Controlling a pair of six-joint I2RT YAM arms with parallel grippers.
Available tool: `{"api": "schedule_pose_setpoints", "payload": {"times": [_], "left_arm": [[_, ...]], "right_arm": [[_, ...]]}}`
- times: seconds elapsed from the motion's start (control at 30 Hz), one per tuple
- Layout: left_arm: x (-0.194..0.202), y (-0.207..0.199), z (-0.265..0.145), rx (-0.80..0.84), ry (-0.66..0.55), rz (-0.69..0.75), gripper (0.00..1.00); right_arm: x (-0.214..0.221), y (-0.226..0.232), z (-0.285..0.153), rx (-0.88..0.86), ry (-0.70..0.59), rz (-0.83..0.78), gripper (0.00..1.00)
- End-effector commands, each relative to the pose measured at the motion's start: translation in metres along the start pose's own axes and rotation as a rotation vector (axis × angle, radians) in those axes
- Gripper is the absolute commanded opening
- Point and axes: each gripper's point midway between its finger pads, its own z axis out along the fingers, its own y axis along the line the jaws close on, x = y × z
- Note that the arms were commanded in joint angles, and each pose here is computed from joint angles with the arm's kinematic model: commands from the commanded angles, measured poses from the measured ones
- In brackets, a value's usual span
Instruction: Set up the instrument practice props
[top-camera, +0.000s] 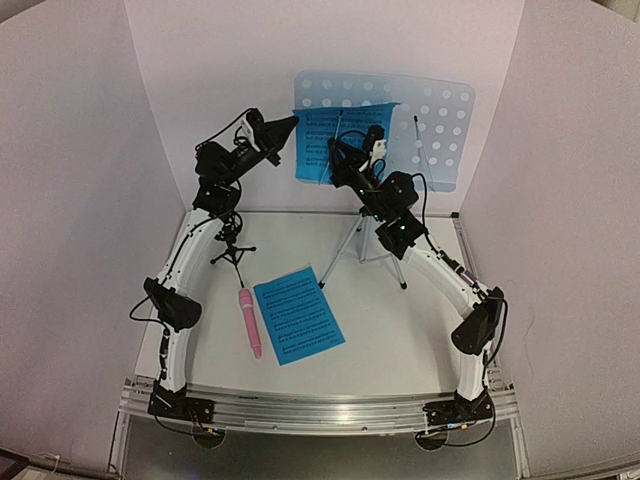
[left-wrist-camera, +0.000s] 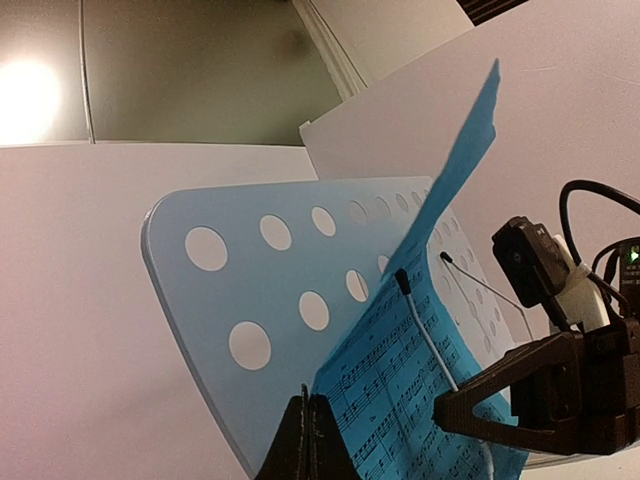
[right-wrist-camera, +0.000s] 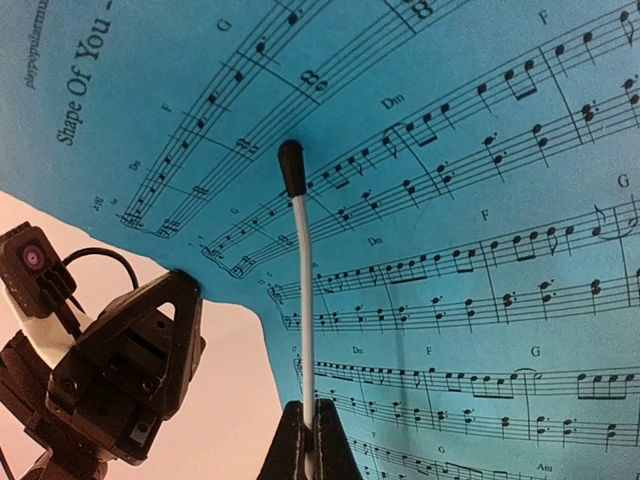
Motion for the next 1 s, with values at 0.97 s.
{"api": "schedule_pose_setpoints", "payload": {"times": [0.97], "left_arm": [[-0.034,0.009,-0.002,-0.072,-0.095,0.097,0.33]], "right_arm": [[-0.009,0.004,-0.005,-0.002,0.003,0.011,0.13]]}}
